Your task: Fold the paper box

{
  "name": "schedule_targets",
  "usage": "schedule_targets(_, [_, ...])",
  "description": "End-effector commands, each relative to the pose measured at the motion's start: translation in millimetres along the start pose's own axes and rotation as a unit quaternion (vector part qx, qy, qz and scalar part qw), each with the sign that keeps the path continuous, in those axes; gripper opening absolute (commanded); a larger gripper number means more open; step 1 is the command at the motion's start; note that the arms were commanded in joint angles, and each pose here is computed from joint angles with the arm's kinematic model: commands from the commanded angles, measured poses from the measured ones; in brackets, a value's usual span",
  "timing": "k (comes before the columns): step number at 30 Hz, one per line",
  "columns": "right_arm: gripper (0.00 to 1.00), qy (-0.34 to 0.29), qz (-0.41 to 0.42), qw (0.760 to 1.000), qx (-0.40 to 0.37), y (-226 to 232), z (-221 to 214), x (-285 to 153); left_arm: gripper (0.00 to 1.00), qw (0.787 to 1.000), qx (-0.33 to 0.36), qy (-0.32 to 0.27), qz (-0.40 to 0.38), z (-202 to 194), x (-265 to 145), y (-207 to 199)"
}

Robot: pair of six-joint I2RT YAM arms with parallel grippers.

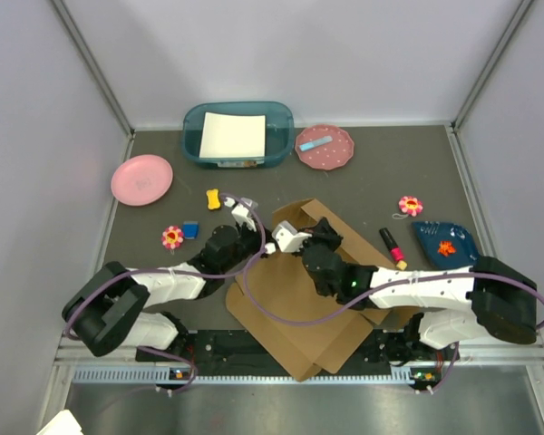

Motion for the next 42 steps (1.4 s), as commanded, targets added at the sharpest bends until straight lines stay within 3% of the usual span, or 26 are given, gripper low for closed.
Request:
schedule_targets(1, [0.00, -0.032, 0.054, 0.997, -0.047, 39, 2, -12, 0.00, 0.998, -0.027, 0.014, -0.061, -11, 7, -28])
schedule_targets(8, [0.00, -0.024, 0.057, 0.994, -0.085, 60, -6, -20, 0.03, 0.997, -0.027, 0.028, -0.062, -22, 6, -26])
schedule_targets(13, [0.00, -0.021, 0.060, 0.994, -0.085, 67, -9, -23, 0.26, 0.995, -0.025, 0.057, -0.073, -33, 6, -27])
schedule_targets(20, [0.00, -0.019, 0.063, 0.995, -0.081, 70, -10, -25, 0.42, 0.995, -0.003, 0.068, -0.074, -35, -6, -27])
schedule_targets(27, [0.00, -0.018, 0.060, 0.995, -0.077, 68, -10, -25, 0.48, 0.996, 0.047, 0.050, -0.063, -11, -23, -33])
schedule_targets(35, [0.00, -0.018, 0.061, 0.995, -0.070, 69, -10, -26, 0.49, 0.997, 0.059, 0.036, 0.021, 2, -51, -14])
schedule_targets(42, [0.00, -0.017, 0.063, 0.996, -0.065, 69, -10, -25, 0.46, 0.992, 0.031, -0.084, 0.088, 37, -73, 2])
Point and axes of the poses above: each gripper's point midway between its finger pads, its own x axis out along the fingers, its own y axis along the line the jaws close on, z = x × y, the point moved 3 cm from there along -x, back along the fingers, and after that the axes turned 7 degrees about -x, right-handed, at the moved point
